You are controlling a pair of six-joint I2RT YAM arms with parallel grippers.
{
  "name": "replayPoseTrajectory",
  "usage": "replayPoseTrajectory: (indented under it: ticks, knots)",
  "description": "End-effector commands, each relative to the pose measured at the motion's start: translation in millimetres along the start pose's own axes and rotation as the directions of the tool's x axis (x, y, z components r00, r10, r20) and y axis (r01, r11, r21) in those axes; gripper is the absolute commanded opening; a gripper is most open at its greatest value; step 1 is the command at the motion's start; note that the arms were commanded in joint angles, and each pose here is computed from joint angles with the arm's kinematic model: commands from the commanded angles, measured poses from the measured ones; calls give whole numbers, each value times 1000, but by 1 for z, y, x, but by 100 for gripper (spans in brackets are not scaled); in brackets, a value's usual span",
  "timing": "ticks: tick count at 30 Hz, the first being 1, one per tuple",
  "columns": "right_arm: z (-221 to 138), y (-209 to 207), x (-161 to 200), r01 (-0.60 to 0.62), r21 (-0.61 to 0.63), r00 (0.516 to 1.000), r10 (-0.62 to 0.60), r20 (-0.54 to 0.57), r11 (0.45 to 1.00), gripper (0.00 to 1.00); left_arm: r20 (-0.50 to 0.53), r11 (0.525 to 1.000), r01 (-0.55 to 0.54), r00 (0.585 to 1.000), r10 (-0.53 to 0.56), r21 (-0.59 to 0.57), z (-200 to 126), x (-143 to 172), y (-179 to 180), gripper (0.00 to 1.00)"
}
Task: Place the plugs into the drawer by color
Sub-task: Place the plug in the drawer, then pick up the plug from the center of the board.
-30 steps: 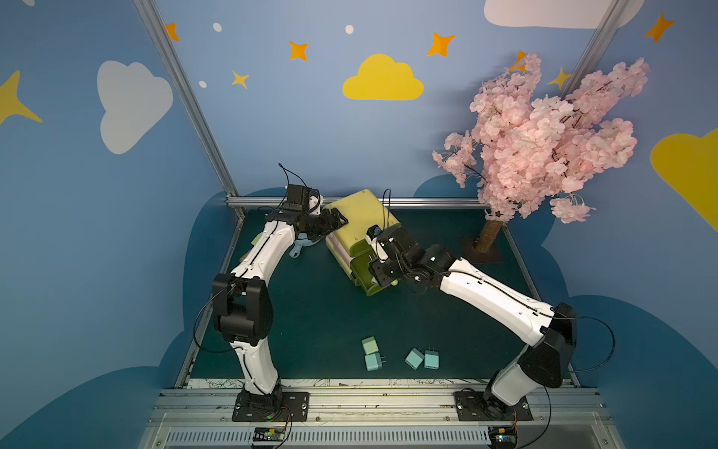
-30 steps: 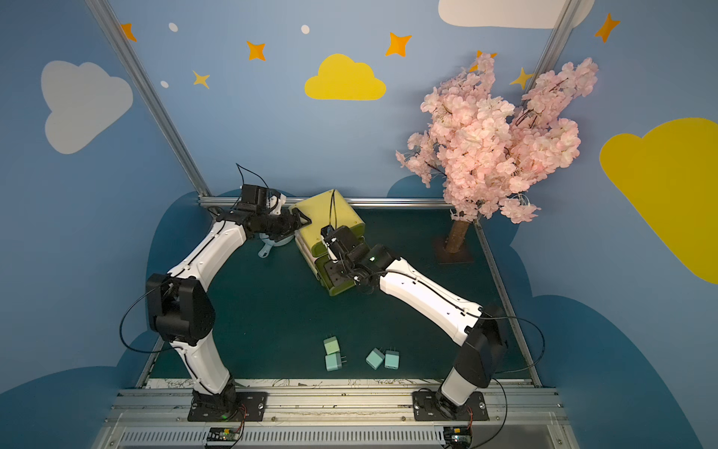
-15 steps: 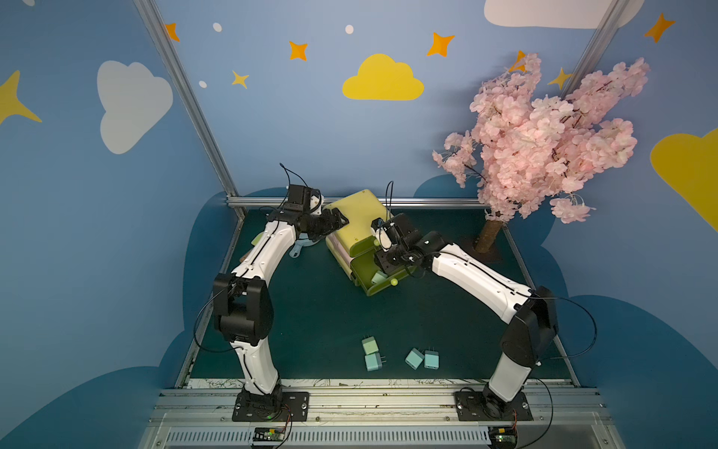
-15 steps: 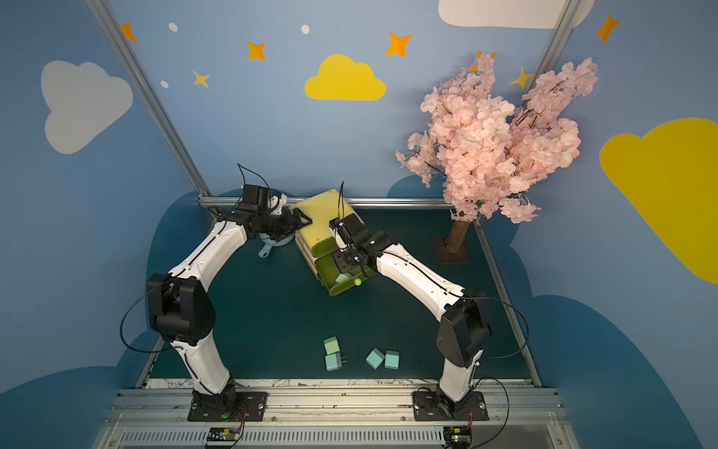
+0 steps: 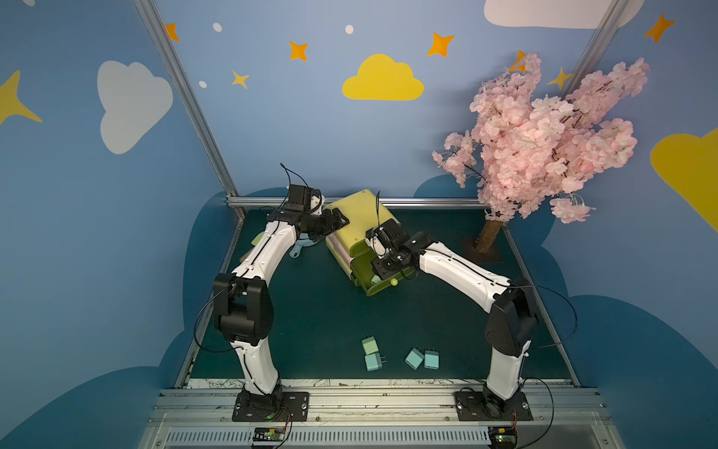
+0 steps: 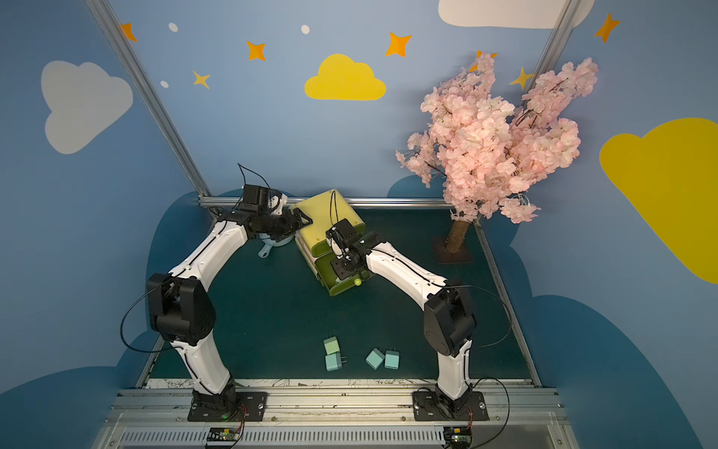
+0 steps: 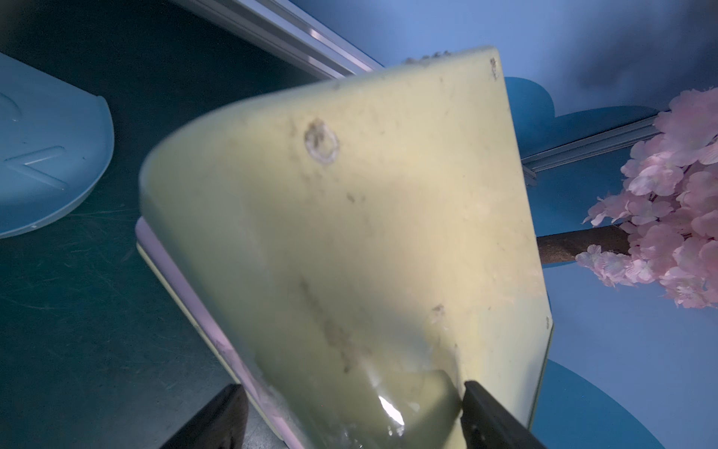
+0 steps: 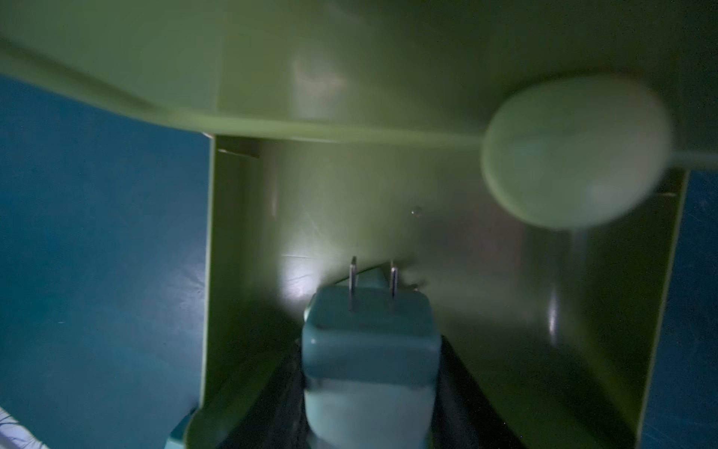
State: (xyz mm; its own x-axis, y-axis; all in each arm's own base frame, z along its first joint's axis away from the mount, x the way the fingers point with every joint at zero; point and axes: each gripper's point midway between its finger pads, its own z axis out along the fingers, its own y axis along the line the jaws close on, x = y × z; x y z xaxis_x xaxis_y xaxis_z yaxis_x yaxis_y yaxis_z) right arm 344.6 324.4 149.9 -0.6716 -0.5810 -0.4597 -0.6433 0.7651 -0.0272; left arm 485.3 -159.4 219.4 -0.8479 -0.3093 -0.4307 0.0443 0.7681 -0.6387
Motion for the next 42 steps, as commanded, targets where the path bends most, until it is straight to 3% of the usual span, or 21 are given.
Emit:
replayPoseTrajectory:
  ticks: [1, 6, 11, 15, 19, 23, 28, 35, 42]
  knots:
    - [0, -18, 14, 48, 98, 996, -40, -81, 994, 19, -57, 998, 23, 998, -26, -58, 13, 16, 19, 87]
    - [6, -12, 14, 42, 46, 997, -39, -72, 998, 24, -60, 998, 20, 998, -24, -65, 14, 17, 21, 87]
    - [4, -9, 8, 44, 26, 997, -43, -58, 999, 45, -58, 997, 17, 998, -21, -70, 14, 16, 22, 87]
    - [-19, -11, -1, 37, 26, 999, -37, -9, 999, 60, -59, 997, 22, 998, -26, -69, 14, 16, 23, 87]
    - [-48, -8, -6, 27, 9, 999, -28, 46, 1000, 68, -54, 998, 21, 998, -24, -65, 12, 14, 22, 87]
    - [-77, 2, 5, 24, -15, 996, -23, 82, 1000, 69, -50, 998, 19, 999, -22, -64, 10, 13, 22, 87]
    - [-91, 35, 58, 18, -95, 998, -13, 53, 995, 67, -51, 998, 21, 998, -24, -66, 10, 13, 24, 87]
    - [-62, 106, 148, -14, -252, 998, -1, -58, 968, 66, -53, 997, 18, 998, -22, -74, 11, 15, 25, 87]
    - [-22, 149, 174, 0, -316, 991, -43, -130, 949, 70, -60, 996, 14, 998, -19, -84, 13, 17, 27, 87]
